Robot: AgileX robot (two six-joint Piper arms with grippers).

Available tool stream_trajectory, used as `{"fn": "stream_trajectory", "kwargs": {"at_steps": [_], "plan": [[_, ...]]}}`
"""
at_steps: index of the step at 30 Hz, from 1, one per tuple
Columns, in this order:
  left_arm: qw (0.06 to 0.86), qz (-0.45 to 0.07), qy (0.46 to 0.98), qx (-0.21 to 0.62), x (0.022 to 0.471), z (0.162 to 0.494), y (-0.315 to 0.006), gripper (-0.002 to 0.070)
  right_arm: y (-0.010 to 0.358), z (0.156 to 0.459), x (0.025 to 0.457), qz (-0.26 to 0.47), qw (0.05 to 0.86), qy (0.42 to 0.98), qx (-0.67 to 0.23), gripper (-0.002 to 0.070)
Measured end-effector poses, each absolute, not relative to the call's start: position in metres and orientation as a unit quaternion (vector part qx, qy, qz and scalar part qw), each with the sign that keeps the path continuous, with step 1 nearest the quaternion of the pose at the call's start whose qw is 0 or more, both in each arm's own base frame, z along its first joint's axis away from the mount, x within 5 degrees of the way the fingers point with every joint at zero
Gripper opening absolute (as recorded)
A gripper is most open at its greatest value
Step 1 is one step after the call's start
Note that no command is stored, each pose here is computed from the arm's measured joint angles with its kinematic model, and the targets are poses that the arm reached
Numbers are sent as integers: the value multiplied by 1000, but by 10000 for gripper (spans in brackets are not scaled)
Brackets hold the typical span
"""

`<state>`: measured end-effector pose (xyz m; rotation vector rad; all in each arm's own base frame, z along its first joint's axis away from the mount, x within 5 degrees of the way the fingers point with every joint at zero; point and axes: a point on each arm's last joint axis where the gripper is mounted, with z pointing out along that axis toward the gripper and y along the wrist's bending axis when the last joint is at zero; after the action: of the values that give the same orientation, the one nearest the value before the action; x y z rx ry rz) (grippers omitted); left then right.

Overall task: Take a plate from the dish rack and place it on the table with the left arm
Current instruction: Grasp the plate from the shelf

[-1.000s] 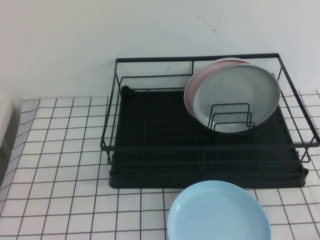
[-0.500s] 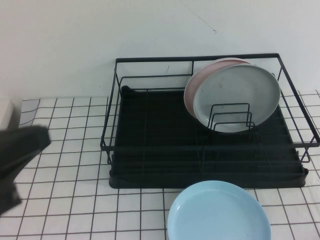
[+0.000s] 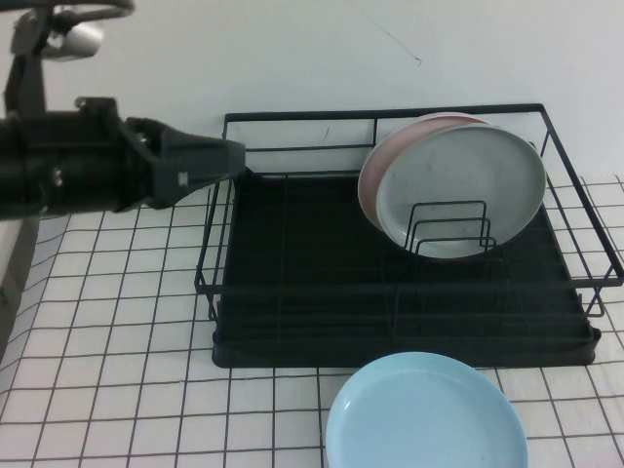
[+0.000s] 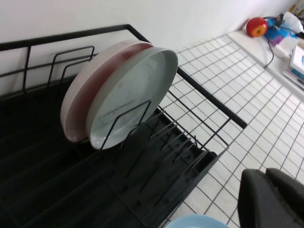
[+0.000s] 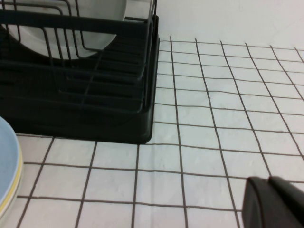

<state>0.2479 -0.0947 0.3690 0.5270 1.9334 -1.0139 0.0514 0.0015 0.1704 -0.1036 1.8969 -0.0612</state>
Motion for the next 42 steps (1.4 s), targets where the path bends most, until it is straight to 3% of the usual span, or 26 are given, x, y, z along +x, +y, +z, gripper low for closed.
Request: {"fn": "stream_trajectory", "kwargs": {"at_steps": [4, 10, 13, 19, 21, 27, 35, 42], "plan": [[426, -391, 772, 265, 277, 374, -121, -2, 1, 170, 51, -26, 581, 812, -44, -4], [443, -308, 754, 374, 297, 373, -181, 40, 1, 170, 51, -26, 581, 812, -44, -4], [453, -279, 738, 414, 305, 364, -206, 129, 1, 170, 51, -26, 581, 812, -44, -4], [463, -238, 732, 440, 321, 334, -232, 435, 1, 170, 51, -26, 581, 812, -44, -4], [484, -211, 728, 437, 331, 327, -235, 476, 1, 170, 51, -26, 581, 812, -44, -4], [513, -146, 714, 454, 361, 301, -246, 443, 1, 170, 51, -26, 581, 812, -44, -4], [509, -122, 717, 461, 390, 268, -263, 355, 1, 170, 51, -26, 581, 812, -44, -4], [529, -112, 715, 444, 408, 265, -270, 323, 1, 170, 51, -26, 581, 812, -44, -4]]}}
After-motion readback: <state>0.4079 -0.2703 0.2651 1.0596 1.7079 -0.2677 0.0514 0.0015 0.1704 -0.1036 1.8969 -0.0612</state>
